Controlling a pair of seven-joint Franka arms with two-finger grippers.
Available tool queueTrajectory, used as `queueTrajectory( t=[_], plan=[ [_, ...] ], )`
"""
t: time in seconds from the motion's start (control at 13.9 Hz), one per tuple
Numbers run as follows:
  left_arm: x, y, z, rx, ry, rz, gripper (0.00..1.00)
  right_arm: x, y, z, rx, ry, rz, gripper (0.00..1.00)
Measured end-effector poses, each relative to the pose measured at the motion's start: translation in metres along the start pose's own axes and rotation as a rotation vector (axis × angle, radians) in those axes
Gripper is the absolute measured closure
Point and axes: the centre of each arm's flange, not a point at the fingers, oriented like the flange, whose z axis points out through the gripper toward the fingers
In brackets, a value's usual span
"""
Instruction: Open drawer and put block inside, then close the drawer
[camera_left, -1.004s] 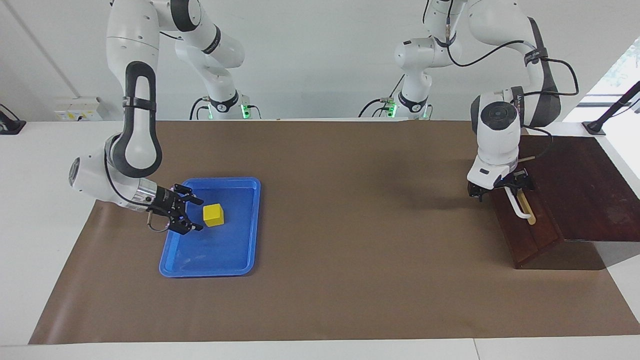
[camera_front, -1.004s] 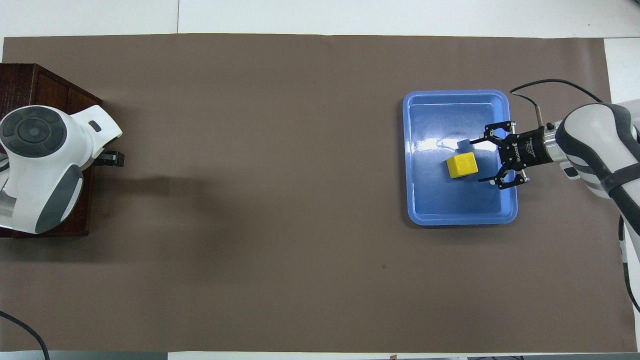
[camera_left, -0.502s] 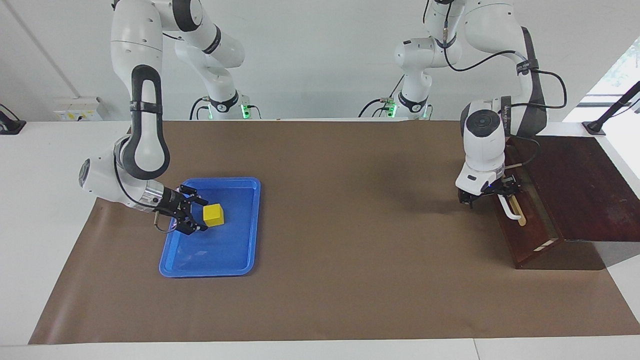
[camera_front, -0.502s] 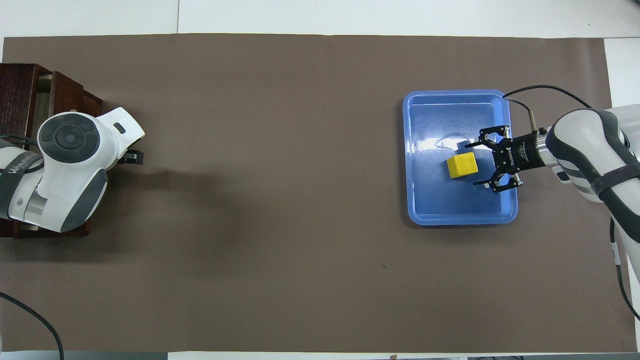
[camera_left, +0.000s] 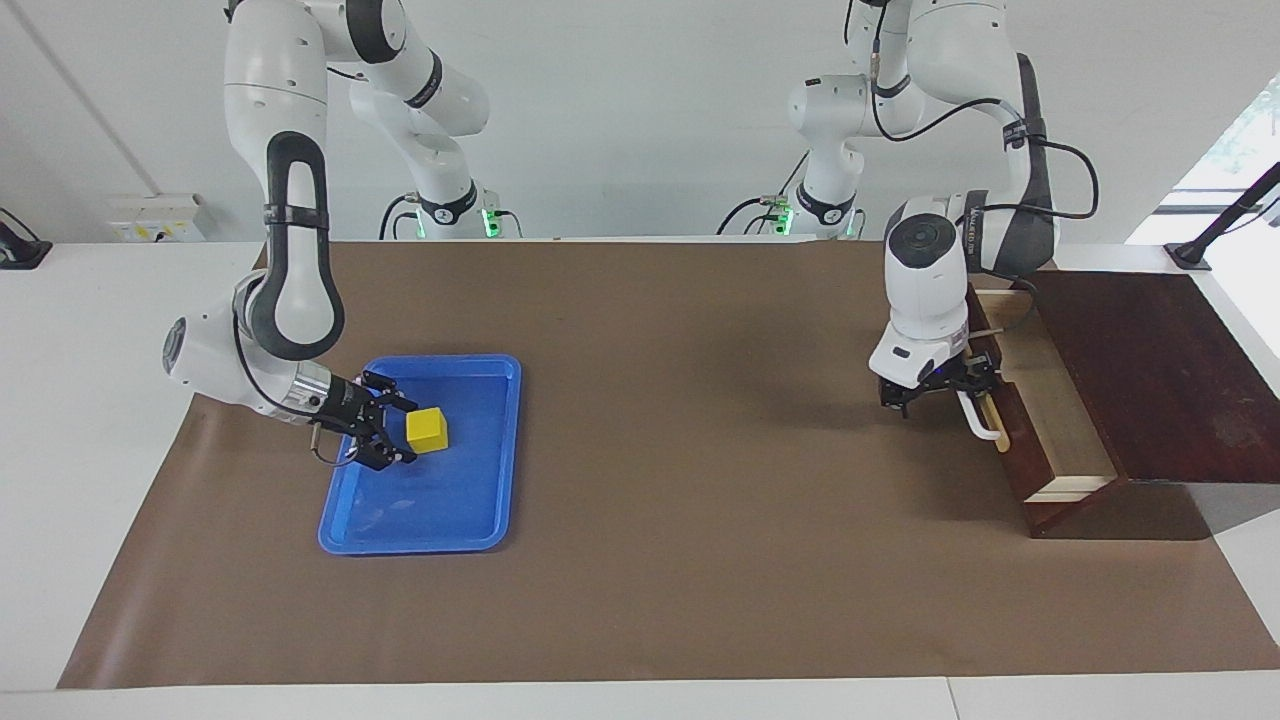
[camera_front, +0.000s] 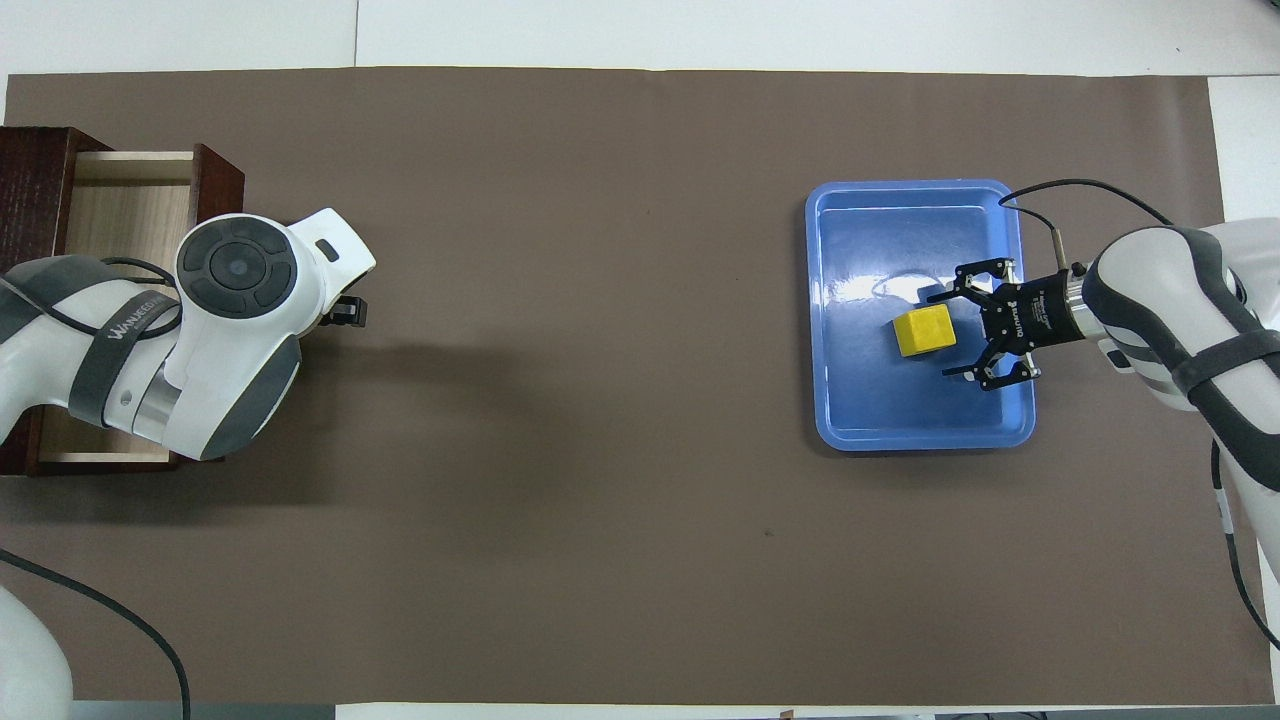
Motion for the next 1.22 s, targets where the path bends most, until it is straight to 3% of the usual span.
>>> queueTrajectory(
  t=[0.36, 0.43, 0.5, 0.65, 1.22],
  plan=[
    [0.0, 0.01, -0.005, -0.04, -0.007, -0.015, 0.0, 0.0, 0.002, 0.004, 0.016, -0.026, -0.012, 0.17],
    [0.0, 0.014, -0.007, -0.045, -0.007, -0.013, 0.0, 0.0, 0.003, 0.004, 0.016, -0.027, -0.014, 0.24],
    [0.0, 0.018, -0.008, -0.052, -0.009, -0.015, 0.0, -0.001, 0.003, 0.004, 0.017, -0.026, -0.016, 0.24],
    [0.0, 0.026, -0.014, -0.061, -0.016, -0.018, 0.0, -0.002, 0.003, 0.002, 0.018, -0.027, -0.018, 0.43],
    [0.008, 0.024, -0.039, -0.043, -0.044, -0.039, 0.0, -0.015, -0.005, 0.002, 0.021, -0.022, -0.084, 0.44]
  ],
)
